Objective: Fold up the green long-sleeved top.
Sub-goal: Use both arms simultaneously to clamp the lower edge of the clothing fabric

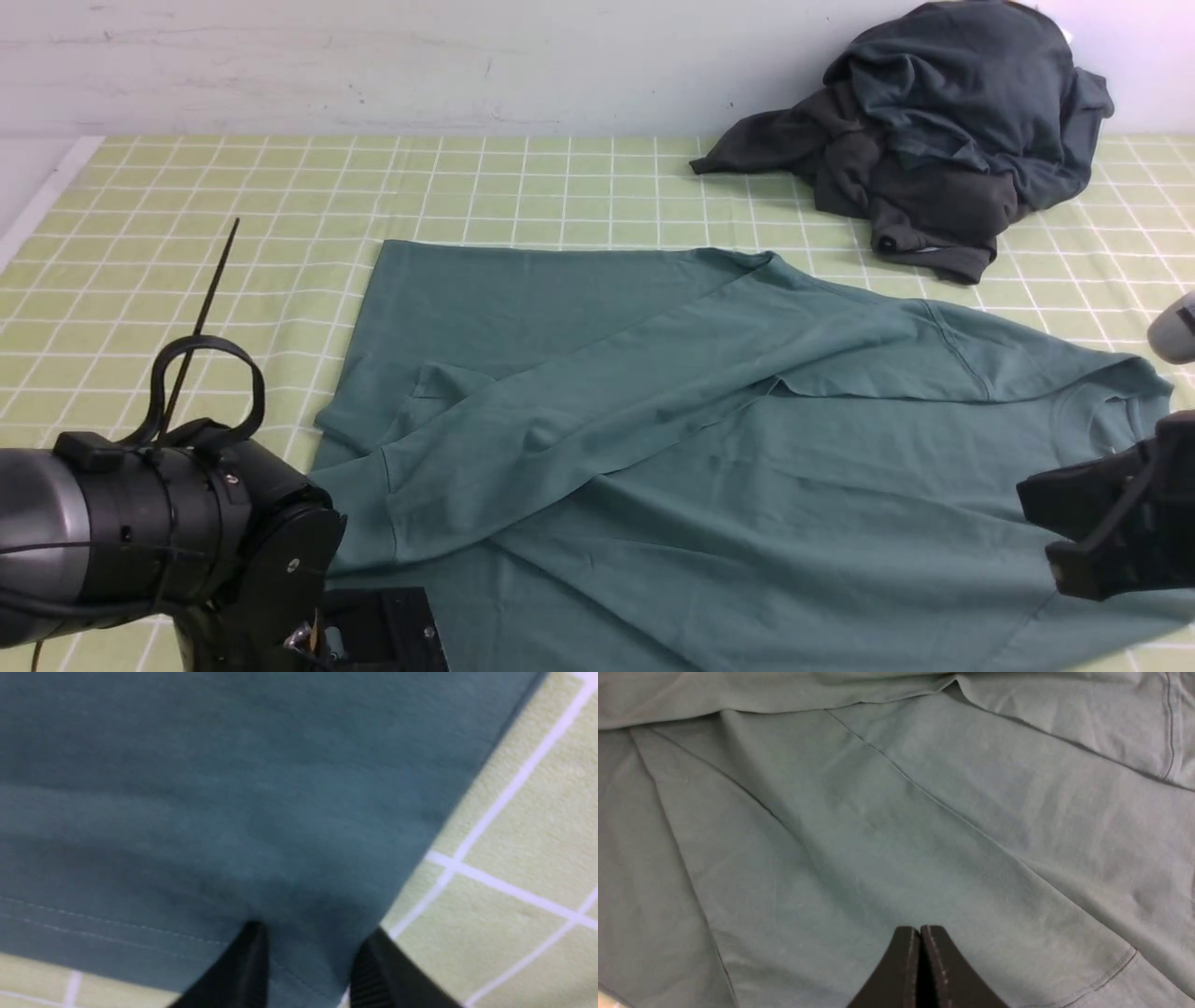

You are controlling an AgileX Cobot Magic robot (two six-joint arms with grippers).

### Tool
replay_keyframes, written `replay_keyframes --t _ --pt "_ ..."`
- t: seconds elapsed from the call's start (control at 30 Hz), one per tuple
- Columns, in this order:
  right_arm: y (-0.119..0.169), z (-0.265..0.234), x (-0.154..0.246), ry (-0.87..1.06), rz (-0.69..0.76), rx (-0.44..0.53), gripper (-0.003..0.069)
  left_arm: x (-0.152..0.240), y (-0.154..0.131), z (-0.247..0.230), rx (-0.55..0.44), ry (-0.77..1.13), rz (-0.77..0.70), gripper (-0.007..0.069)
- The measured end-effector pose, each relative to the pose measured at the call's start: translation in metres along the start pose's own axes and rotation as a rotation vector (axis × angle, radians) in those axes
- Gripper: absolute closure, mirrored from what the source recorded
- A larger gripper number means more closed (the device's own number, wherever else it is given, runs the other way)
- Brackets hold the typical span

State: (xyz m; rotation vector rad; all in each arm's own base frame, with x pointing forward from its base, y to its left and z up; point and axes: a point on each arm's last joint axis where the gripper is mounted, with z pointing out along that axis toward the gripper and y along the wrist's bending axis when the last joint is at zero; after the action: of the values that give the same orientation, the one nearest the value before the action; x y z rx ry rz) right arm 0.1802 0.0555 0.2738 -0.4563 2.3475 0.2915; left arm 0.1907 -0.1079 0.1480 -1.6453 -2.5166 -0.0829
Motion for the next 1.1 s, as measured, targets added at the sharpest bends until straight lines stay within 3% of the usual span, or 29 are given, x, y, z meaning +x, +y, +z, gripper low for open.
replay_keyframes --t 0.03,0.07,0.1,0.2,0.3,0.47,0.5,0.6,0.67,0.73,0.87,1.1 --pt "0.0 0.0 0.0 0.001 -0.001 0.0 0.0669 0.0 0.0 -0.001 -0.007 -0.008 -0.001 0.0524" --pt "0.0 0.0 0.0 0.001 -0.001 0.0 0.0669 0.0 0.0 -0.001 -0.007 -0.009 -0.002 0.0533" --pt "0.0 0.0 0.0 0.001 -0.009 0.0 0.0669 0.0 -0.001 -0.004 -0.007 -0.025 -0.01 0.059" --pt "0.001 0.0 0.0 0.0 -0.058 -0.004 0.0669 0.001 -0.001 -0.017 -0.03 -0.07 -0.039 0.0619" --pt "0.004 0.0 0.0 0.0 -0.132 -0.016 0.0669 0.0 0.0 -0.033 -0.066 -0.132 -0.097 0.062" --pt "0.016 0.002 0.0 -0.007 -0.453 -0.058 0.0657 0.003 0.001 -0.06 -0.12 -0.249 -0.218 0.062" --pt "0.016 0.002 0.0 0.003 -0.588 -0.053 0.0638 0.004 0.0 -0.064 -0.128 -0.271 -0.248 0.062" --pt "0.011 0.005 0.004 0.086 -0.799 -0.024 0.0577 0.005 -0.001 -0.066 -0.127 -0.283 -0.29 0.062" --pt "0.006 0.01 0.006 0.142 -0.87 -0.007 0.0541 0.005 -0.001 -0.066 -0.125 -0.285 -0.303 0.062" --pt "-0.005 0.025 0.013 0.295 -0.99 0.016 0.0457 0.004 0.0 -0.067 -0.131 -0.302 -0.316 0.062" --pt "-0.018 0.053 0.021 0.478 -1.078 0.009 0.0376 0.003 0.0 -0.067 -0.12 -0.314 -0.332 0.062" --pt "-0.026 0.102 0.04 0.645 -1.103 -0.09 0.0361 0.002 -0.001 -0.067 -0.112 -0.316 -0.338 0.062"
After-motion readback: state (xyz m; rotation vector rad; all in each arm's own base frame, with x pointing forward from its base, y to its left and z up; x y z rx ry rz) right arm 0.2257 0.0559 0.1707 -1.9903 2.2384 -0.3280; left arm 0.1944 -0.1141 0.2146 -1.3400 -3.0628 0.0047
